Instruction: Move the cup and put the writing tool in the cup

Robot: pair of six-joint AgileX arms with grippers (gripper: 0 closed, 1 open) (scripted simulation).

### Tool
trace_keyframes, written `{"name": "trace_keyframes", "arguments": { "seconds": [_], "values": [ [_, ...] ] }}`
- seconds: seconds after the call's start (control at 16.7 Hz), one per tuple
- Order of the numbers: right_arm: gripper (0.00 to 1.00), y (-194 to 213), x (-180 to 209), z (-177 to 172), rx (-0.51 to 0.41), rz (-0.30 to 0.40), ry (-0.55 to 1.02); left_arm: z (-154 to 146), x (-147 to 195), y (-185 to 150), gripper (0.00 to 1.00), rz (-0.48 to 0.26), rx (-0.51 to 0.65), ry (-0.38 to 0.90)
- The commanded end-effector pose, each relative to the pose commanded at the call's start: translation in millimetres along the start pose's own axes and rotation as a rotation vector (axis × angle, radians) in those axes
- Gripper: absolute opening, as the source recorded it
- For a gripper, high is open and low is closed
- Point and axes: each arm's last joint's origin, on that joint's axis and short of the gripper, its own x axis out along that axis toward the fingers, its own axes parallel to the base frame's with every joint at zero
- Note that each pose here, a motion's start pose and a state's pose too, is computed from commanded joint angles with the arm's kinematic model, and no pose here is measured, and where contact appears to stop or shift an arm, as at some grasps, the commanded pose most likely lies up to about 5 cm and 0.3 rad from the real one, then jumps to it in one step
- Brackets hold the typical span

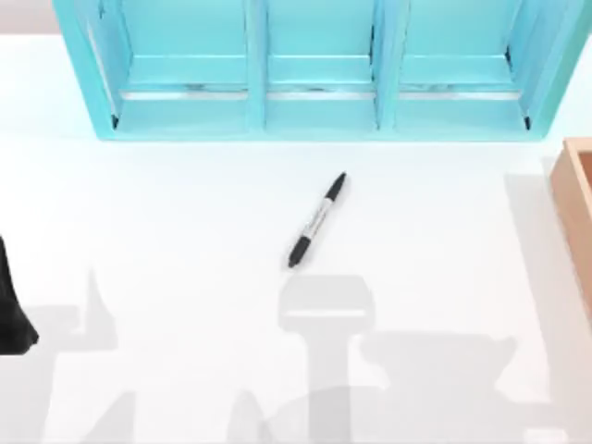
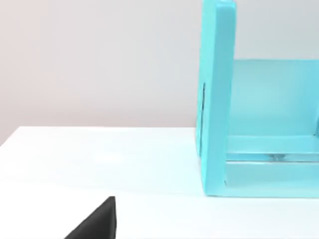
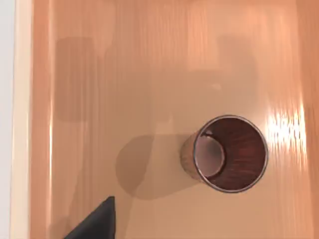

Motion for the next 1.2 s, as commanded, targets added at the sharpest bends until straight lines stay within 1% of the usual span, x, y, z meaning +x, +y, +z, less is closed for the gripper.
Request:
{"name": "trace_keyframes", "arguments": {
  "seconds": [0.24,0.36,0.48,0.66,1.02,1.2],
  "values": [
    [1.00,-29.5,37.2,44.2,-0.003,0.056,0.296,0.0,0.0,0.0,1.00,0.000,0.000,0.000],
    [1.00,-42.3,54.4,57.6,-0.002,0.085,0.403,0.0,0.0,0.0,1.00,0.000,0.000,0.000],
    [1.00,-52.2,67.0,66.1,0.000,0.109,0.476,0.0,0.0,0.0,1.00,0.000,0.000,0.000],
    [1.00,-59.7,75.2,71.7,0.002,0.127,0.525,0.0,0.0,0.0,1.00,0.000,0.000,0.000],
    [1.00,-58.3,76.0,71.8,-0.001,0.128,0.525,0.0,0.0,0.0,1.00,0.000,0.000,0.000],
    [1.00,-56.9,94.2,62.7,0.003,0.130,0.532,0.0,0.0,0.0,1.00,0.000,0.000,0.000]
  ]
}}
